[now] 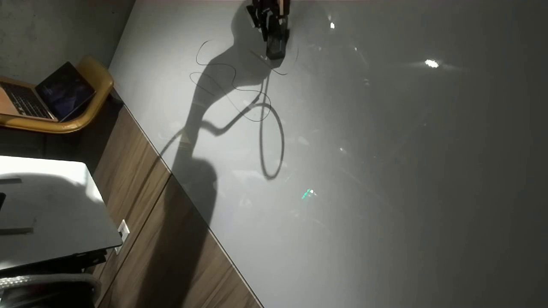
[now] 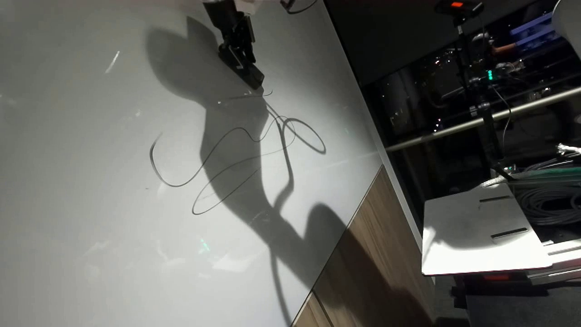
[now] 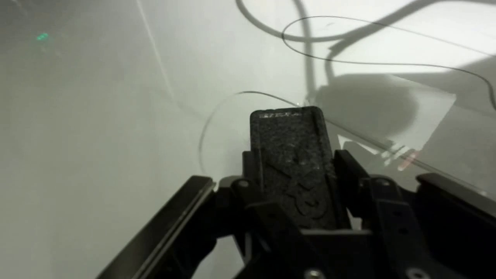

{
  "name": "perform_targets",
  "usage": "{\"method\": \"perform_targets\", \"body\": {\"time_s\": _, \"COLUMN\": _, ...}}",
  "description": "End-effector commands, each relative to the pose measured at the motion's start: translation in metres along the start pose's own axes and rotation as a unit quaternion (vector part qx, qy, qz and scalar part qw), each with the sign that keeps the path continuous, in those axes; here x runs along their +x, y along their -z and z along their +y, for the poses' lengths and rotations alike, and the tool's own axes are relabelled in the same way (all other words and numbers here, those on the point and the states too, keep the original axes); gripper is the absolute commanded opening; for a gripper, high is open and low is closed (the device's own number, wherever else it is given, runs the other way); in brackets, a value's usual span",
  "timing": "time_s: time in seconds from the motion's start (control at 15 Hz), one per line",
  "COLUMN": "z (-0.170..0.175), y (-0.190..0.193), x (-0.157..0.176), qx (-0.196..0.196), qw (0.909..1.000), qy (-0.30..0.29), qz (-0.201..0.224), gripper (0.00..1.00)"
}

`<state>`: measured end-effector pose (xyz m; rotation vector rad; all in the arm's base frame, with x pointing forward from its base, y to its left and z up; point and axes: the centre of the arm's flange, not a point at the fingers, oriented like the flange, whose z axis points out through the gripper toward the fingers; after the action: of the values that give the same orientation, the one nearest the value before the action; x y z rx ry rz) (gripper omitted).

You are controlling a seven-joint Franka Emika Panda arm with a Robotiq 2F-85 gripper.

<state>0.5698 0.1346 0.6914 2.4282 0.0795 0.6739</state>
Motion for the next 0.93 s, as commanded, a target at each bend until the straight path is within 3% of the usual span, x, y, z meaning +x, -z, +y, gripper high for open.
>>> {"method": "perform_targets", "body": {"time_s": 0.0, "z": 0.032, "y": -0.035, "x": -0.026, "qx": -0.002, "qw": 0.9997, "qy": -0.021, "qz": 0.010, "gripper": 0.27}}
{"method": "perform_targets", "body": {"time_s": 0.6, "z": 0.092, "y": -0.124, "x": -0.071, "qx": -0.009, "qw": 0.9988, "qy": -0.048, "qz": 0.008, "gripper": 0.27}}
{"method": "perform_targets", "body": {"time_s": 0.87, "z": 0.089, "y": -0.128, "x": -0.068, "qx": -0.003, "qw": 0.9983, "qy": -0.056, "qz": 0.013, "gripper": 0.27}}
